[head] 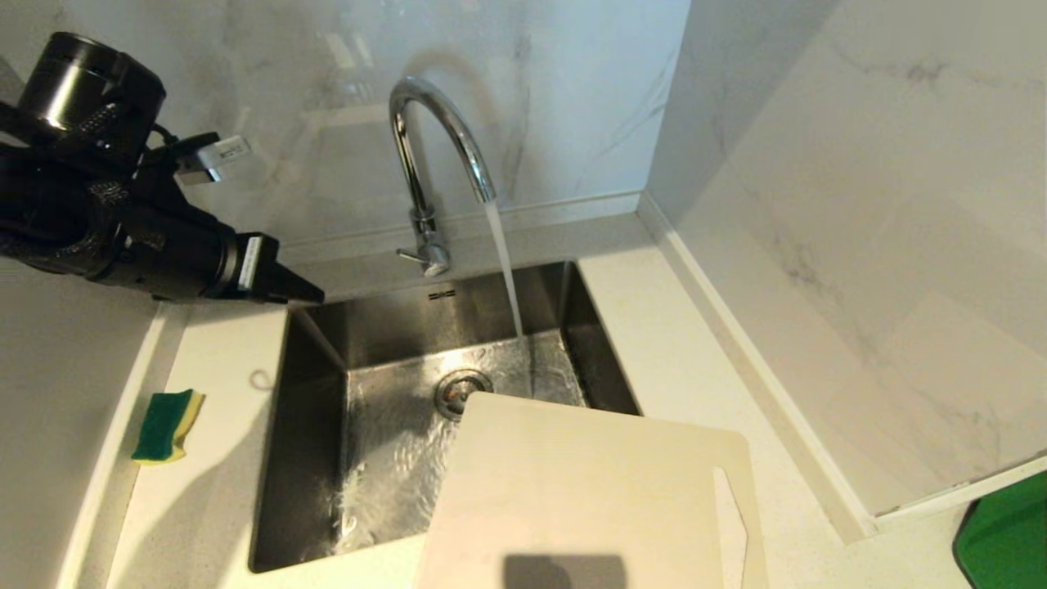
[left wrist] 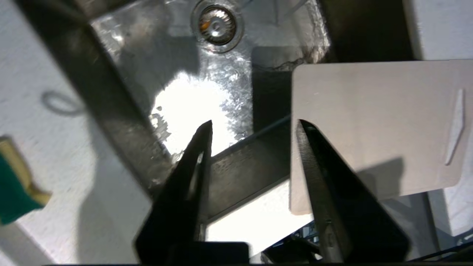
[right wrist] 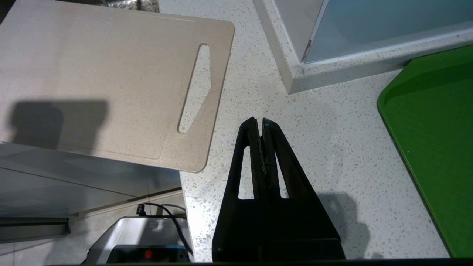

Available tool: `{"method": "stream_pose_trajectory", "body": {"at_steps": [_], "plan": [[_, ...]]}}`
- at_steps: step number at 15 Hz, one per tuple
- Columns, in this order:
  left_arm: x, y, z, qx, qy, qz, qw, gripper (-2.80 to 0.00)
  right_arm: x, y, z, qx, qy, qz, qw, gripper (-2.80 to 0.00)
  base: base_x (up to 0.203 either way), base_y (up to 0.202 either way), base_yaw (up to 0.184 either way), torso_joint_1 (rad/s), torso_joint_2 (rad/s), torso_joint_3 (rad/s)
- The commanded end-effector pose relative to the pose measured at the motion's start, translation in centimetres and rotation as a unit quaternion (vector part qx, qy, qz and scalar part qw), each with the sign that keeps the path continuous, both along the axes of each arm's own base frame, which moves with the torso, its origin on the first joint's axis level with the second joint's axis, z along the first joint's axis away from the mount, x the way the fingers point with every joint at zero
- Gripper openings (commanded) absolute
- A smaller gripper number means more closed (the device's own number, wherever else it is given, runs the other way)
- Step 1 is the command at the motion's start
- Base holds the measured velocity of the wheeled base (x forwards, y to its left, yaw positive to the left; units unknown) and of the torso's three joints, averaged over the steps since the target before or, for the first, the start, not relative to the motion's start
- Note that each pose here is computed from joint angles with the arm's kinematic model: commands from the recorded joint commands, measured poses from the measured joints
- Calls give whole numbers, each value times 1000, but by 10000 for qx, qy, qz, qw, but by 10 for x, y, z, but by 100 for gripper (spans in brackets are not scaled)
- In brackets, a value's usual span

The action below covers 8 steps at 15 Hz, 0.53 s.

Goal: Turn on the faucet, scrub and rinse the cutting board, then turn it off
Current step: Turn off the tap

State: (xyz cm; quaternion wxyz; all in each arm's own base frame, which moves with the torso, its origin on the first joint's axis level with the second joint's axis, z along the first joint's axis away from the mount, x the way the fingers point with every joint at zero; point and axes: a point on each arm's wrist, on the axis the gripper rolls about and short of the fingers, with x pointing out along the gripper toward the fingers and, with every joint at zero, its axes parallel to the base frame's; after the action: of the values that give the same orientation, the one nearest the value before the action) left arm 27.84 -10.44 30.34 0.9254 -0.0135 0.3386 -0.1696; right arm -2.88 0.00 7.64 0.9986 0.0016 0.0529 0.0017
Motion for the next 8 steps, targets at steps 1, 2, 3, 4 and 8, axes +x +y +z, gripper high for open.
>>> {"method": "stream_pose_trajectory", "body": {"at_steps": [1, 2, 3, 4, 8], "plan": [[23, -16, -17, 94, 222, -88, 9997, -280, 0, 0, 0, 0, 8, 5, 10000, -280, 0, 0, 0, 0, 0, 0], [32, -20, -26, 133, 314, -86, 9994, -280, 0, 0, 0, 0, 8, 5, 10000, -280, 0, 0, 0, 0, 0, 0], [43, -24, -35, 175, 416, -81, 9989, -280, 0, 0, 0, 0, 8, 5, 10000, -280, 0, 0, 0, 0, 0, 0], [54, -28, -43, 192, 470, -72, 9987, -280, 0, 0, 0, 0, 8, 5, 10000, -280, 0, 0, 0, 0, 0, 0], [92, -43, -52, -214, 197, 164, 9994, -280, 0, 0, 0, 0, 0, 2, 10000, -280, 0, 0, 0, 0, 0, 0]]}}
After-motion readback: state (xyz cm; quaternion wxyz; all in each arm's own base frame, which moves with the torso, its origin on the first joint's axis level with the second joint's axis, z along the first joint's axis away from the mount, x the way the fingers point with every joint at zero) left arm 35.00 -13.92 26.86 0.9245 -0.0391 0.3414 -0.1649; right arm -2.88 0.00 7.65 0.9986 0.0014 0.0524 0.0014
